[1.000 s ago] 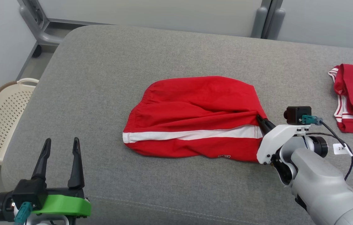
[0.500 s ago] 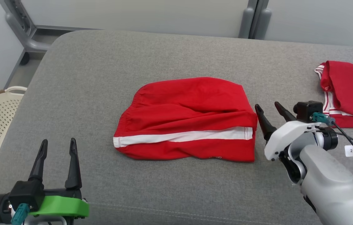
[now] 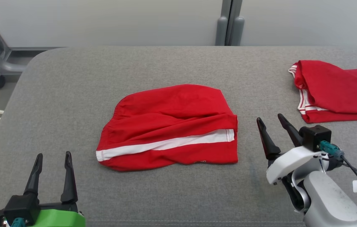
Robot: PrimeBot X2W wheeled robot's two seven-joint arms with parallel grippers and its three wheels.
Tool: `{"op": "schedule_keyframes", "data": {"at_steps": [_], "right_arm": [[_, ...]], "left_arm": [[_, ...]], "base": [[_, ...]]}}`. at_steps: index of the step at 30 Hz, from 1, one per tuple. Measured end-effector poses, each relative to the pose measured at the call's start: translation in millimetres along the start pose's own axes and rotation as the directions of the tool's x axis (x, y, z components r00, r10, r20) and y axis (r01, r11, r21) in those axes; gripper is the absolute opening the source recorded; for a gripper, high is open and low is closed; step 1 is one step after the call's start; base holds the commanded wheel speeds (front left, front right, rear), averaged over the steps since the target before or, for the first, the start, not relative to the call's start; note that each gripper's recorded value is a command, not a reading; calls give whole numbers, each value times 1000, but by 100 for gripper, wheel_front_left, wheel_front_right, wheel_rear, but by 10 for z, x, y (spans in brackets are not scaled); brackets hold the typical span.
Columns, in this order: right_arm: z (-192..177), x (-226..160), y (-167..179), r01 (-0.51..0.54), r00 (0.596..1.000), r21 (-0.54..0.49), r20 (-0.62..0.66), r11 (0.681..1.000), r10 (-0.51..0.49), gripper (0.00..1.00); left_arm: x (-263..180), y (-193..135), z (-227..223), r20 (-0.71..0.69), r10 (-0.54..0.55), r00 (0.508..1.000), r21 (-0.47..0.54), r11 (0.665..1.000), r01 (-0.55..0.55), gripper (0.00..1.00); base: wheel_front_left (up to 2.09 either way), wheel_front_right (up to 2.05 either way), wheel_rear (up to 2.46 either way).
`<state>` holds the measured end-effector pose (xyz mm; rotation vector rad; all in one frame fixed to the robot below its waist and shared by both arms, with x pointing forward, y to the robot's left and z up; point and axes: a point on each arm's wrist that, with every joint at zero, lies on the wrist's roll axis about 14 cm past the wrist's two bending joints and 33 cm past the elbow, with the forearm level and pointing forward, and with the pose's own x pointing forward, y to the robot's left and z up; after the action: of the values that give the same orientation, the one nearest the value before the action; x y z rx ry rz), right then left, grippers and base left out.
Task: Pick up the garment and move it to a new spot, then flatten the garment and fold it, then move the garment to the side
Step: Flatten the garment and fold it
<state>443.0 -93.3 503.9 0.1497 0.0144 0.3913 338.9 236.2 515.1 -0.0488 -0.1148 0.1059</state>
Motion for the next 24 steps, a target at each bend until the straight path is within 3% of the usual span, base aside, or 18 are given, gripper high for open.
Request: {"op": "schedule_keyframes", "data": {"at_steps": [14, 18, 24], "right_arm": [[129, -574, -218, 124, 990, -33, 75, 992, -122, 100], [267, -638, -180, 126, 985, -35, 124, 991, -121, 100], [176, -757, -125, 121, 988, -38, 103, 992, -116, 100]], "left_arm": [[32, -247, -130, -41, -94, 995, 28, 995, 95, 100], [-13, -263, -167, -59, -123, 991, 70, 989, 127, 100], [-79, -202, -155, -60, -126, 990, 66, 989, 130, 100]], "base": [[0, 0, 0], [0, 0, 0], [0, 0, 0]]}}
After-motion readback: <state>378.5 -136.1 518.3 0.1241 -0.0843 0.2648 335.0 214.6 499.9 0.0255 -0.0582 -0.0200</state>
